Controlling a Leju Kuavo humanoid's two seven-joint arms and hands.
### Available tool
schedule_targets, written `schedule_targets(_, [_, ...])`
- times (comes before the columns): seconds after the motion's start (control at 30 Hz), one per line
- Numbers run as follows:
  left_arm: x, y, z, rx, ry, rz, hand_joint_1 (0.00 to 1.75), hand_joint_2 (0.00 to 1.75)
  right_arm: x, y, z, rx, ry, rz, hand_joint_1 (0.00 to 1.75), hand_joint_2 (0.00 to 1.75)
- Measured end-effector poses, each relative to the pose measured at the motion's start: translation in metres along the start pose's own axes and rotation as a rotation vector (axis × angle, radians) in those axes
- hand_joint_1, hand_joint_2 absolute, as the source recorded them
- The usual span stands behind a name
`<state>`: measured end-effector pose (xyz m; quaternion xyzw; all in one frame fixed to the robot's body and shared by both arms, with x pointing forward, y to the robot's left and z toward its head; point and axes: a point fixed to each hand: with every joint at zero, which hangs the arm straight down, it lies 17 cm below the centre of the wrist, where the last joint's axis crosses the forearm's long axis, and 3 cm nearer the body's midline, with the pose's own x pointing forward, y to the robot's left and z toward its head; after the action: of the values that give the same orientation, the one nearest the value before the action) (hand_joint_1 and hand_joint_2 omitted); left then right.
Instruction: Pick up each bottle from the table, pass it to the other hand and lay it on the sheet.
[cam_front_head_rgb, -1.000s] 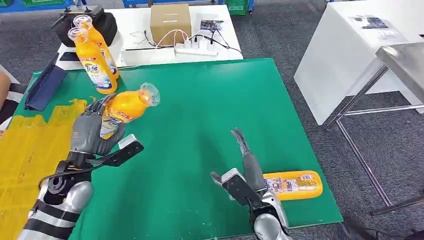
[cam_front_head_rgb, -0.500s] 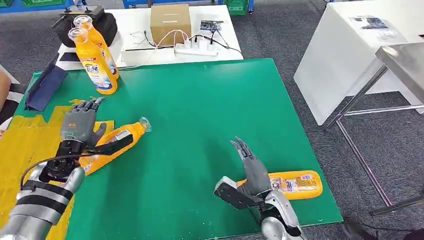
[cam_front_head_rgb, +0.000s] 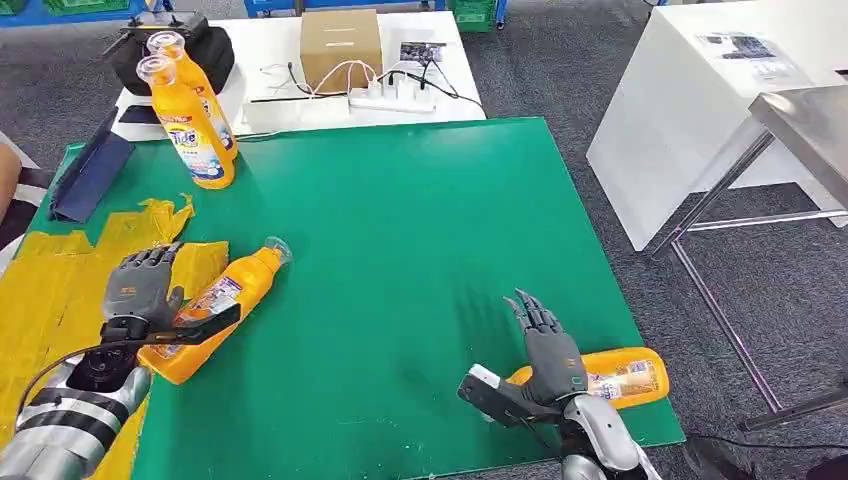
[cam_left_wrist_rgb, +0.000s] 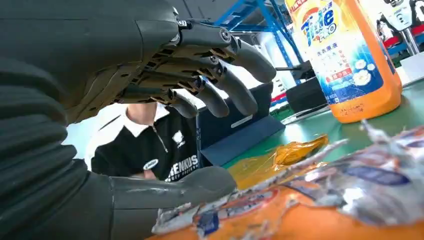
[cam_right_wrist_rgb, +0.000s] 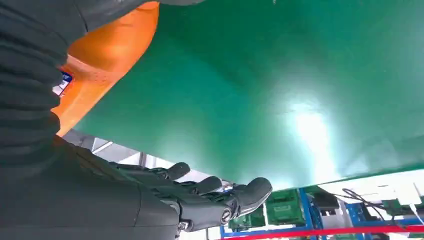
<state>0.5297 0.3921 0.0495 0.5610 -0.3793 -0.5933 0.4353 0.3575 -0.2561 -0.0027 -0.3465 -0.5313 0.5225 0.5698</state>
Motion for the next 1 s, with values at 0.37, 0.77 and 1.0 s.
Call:
schedule_targets(0.37, [-0.001, 0.006, 0.008, 0.077, 0.050, 0.059, 0.00, 1.75, 0.002, -0.010, 0.033, -0.034, -0.017, -0.044, 0.00, 1.75])
schedule_targets(0.77, [0.003, 0.086, 0.032, 0.421, 0.130, 0.135, 0.00, 1.75, 0.053, -0.085, 0.029, -0.348, -0.135, -0.104, 0.00, 1.75])
schedule_targets(1.0, [0.006, 0.143, 0.050, 0.623, 0.138, 0.190, 0.00, 1.75, 0.081, -0.130, 0.028, -0.524, -0.209, -0.170, 0.00, 1.75])
